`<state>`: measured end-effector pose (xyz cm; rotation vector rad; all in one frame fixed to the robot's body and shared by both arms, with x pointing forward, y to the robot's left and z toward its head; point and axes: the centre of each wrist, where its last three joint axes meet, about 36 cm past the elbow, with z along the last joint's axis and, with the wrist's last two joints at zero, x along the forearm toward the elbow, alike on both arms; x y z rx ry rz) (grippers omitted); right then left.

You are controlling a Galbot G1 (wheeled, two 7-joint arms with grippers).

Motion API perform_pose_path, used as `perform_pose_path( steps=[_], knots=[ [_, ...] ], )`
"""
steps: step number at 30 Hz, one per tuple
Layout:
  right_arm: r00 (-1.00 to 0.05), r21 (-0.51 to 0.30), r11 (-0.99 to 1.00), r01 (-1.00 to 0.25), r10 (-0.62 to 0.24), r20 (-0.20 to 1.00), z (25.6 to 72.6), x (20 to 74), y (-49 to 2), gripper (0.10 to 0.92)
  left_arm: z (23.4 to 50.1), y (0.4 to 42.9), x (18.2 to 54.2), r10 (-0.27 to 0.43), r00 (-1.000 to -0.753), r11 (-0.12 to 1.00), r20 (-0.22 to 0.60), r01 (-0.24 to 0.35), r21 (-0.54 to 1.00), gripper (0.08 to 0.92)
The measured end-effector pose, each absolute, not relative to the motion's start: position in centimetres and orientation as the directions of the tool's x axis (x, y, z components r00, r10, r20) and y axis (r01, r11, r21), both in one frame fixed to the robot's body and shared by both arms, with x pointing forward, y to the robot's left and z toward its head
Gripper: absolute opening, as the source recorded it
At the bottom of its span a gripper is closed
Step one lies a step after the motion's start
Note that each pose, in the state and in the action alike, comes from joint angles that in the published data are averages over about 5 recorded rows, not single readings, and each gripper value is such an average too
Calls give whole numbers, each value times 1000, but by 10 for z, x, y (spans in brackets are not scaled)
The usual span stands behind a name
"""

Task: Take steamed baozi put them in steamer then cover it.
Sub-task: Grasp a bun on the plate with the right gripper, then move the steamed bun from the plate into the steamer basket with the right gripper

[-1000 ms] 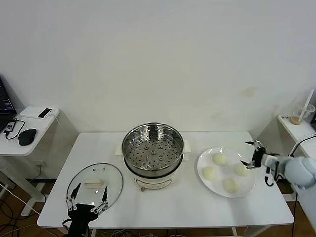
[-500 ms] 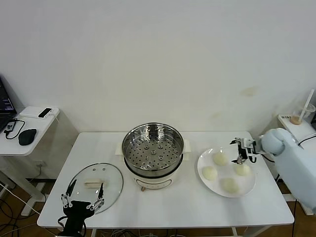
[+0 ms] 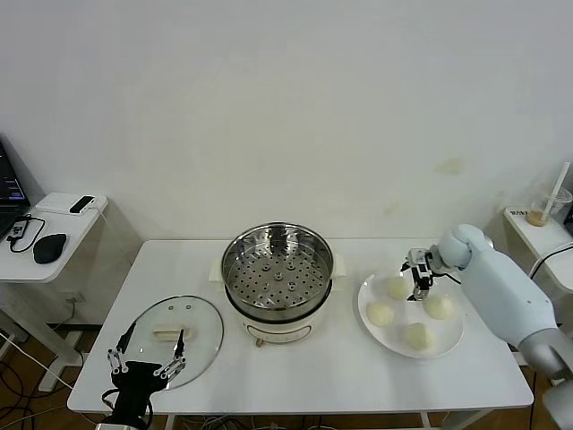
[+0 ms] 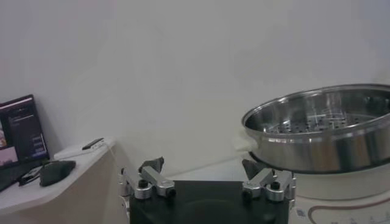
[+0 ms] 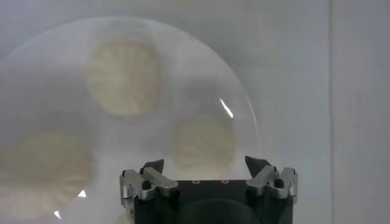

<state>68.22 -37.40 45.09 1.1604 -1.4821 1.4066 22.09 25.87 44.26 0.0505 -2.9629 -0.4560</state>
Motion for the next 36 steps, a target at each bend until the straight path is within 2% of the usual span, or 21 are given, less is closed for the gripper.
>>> perform_pose_path(
  steps=[6,17,23,30,36],
  knots=[
    [-272,-276,-25,-961,-92,958,445,689,-366,810,442,260,221,-57,-989,952,136,-13,304,823],
    [-254,-257,-25,-966,-72,964,444,697,-361,651,443,262,220,-65,-988,951,137,-20,310,823],
    [-245,-248,-32,-968,-67,967,450,699,-362,628,444,262,220,-66,-989,951,135,-21,310,823],
    [-250,-253,-44,-966,-70,966,480,699,-370,628,444,262,221,-61,-989,951,134,-17,310,823],
    [-298,-305,-56,-951,-104,949,530,698,-373,635,444,262,224,-52,-990,951,130,-9,308,823]
  ],
)
